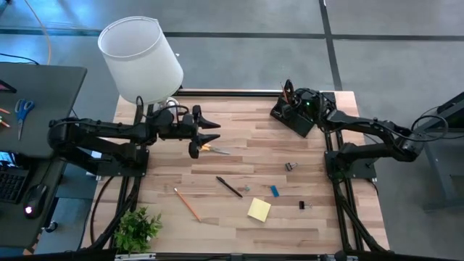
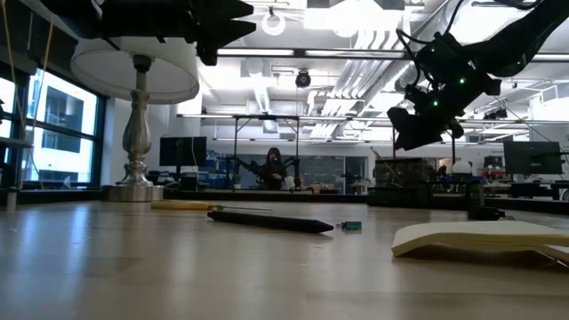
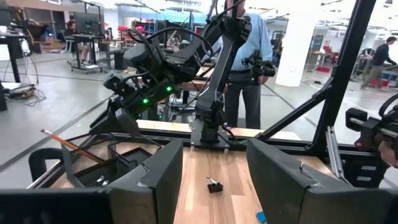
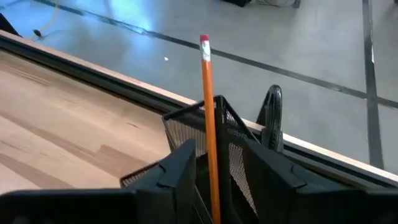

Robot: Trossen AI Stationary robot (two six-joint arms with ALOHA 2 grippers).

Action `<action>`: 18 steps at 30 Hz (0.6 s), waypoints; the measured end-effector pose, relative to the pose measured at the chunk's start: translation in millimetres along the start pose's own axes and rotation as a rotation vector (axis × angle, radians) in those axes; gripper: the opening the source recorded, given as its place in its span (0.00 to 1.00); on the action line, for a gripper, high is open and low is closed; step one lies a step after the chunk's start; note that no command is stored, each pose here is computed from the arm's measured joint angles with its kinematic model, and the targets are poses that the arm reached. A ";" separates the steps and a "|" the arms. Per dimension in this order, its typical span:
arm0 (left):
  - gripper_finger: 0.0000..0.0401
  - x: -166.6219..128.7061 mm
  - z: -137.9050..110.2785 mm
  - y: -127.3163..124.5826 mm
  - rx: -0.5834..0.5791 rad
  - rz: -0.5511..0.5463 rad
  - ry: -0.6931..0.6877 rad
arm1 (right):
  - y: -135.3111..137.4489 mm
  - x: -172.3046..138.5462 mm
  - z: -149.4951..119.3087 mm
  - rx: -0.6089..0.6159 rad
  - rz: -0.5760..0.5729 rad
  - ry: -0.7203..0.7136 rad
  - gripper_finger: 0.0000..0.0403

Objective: Pick and place office supplies into organizer
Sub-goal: Put the black pen into the mesh desk organizer

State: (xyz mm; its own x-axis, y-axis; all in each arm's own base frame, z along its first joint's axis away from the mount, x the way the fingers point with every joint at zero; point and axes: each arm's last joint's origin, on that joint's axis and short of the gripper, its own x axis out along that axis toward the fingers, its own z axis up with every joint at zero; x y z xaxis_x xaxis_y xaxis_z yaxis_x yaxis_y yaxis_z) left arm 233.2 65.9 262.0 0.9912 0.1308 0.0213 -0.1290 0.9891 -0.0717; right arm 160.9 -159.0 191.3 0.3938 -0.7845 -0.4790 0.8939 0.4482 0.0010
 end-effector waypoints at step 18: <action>0.41 -4.9 1.4 -0.9 0.039 0.001 0.026 | 76.0 -50.8 0.0 -0.135 0.740 -0.082 0.32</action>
State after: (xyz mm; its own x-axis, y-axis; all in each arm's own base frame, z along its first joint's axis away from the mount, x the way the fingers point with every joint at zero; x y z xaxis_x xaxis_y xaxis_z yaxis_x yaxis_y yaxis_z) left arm 228.5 64.5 263.4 0.9914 0.1308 -0.0045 -0.1309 0.9908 -0.0331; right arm 208.8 -85.1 215.7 0.9004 -0.2857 -0.3281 0.3582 0.9148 0.1864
